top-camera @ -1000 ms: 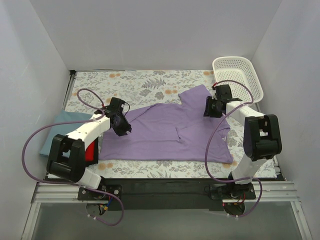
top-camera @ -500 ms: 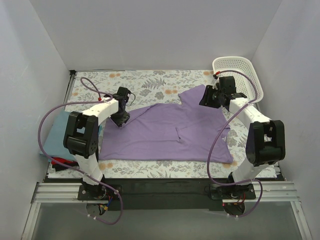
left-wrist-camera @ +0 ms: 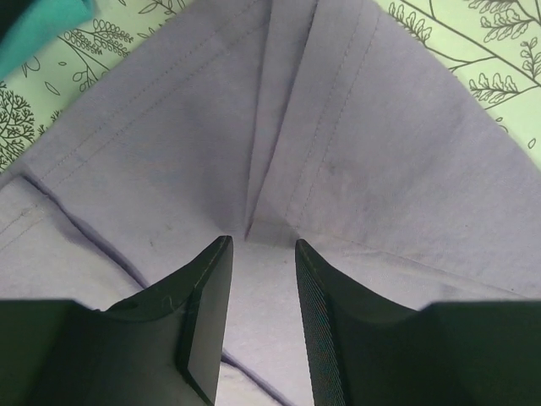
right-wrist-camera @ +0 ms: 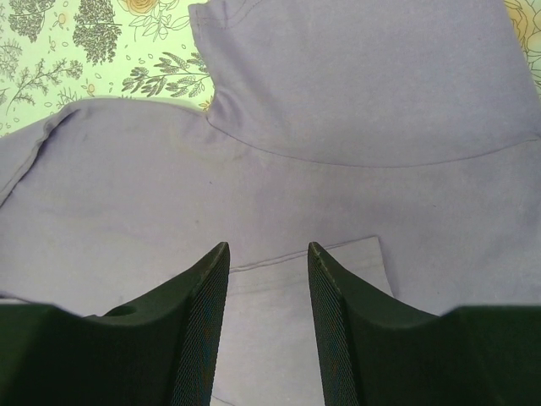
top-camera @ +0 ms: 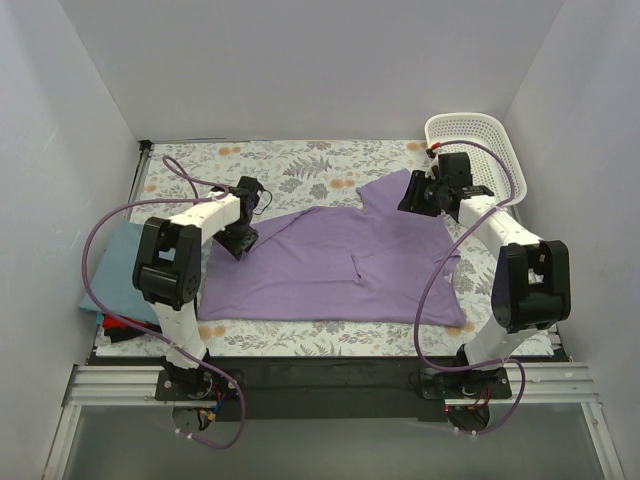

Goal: Fold and stack the t-shirts
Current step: Fold the tshirt

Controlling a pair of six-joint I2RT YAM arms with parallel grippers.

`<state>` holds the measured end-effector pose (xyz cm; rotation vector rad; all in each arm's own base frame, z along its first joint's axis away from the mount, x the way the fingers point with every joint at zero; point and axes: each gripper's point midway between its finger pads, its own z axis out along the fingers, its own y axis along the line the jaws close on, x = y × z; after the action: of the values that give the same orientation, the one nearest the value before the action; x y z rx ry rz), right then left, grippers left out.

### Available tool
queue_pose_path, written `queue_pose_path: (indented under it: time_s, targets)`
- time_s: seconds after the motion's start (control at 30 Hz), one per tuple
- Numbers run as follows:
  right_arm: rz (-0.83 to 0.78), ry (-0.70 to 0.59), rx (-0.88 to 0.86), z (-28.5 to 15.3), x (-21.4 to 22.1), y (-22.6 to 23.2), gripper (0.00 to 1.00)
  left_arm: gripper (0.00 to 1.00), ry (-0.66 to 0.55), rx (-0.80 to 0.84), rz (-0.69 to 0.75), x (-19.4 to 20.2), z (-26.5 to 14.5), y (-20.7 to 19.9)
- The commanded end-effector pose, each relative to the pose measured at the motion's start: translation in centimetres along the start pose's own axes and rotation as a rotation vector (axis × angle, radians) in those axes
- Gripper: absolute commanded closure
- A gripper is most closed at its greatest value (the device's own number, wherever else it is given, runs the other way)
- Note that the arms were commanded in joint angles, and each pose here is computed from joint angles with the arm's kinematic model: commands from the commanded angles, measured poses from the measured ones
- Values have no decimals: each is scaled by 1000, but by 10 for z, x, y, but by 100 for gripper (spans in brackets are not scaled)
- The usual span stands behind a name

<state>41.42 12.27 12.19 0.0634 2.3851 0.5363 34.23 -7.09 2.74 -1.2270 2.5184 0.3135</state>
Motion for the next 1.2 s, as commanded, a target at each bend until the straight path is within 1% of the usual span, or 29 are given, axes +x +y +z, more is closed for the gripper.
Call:
queue_pose_path:
  time_s: [0.0,0.17,0.3,0.4,0.43,0.63,0.73,0.9,0.97,1.03,1.07,1.1,1.17]
  targets:
    - [-7,-40,-35,-8,-10,11,51,65,-50,-3,-46,-17,-5,-4]
    - [-5,-38,-33,-7,-9,10,51,65,-40,-17,-48,-15,3,-6]
    - [-8,-39,-33,-7,-10,10,51,66,-40,7,-52,-20,4,-12]
    - [-8,-42,-34,-8,-11,10,51,67,-30,7,-46,-23,7,-14]
    - [-8,-44,-35,-8,-12,11,51,69,-25,11,-47,-23,7,-15]
    - [-7,-46,-32,-8,-12,10,51,73,-36,47,-55,-31,0,-20]
    - [-8,-44,-30,-6,-13,9,52,78,-50,68,-61,-38,-5,-24]
    - [-10,-45,-3,3,-18,4,52,100,-55,81,-62,-45,-6,-27]
    - [-15,-33,19,12,-17,-2,52,100,-60,90,-68,-48,-9,-29]
    - [-26,-48,42,17,-26,-6,52,100,-65,100,-73,-54,-11,-30]
    - [-26,-34,59,26,-24,-12,52,100,-67,104,-80,-56,-13,-30]
    - [-41,-56,71,28,-35,-13,52,100,-65,109,-89,-58,-13,-30]
    - [-51,-43,93,43,-37,-21,52,100,-64,127,-95,-63,-17,-33]
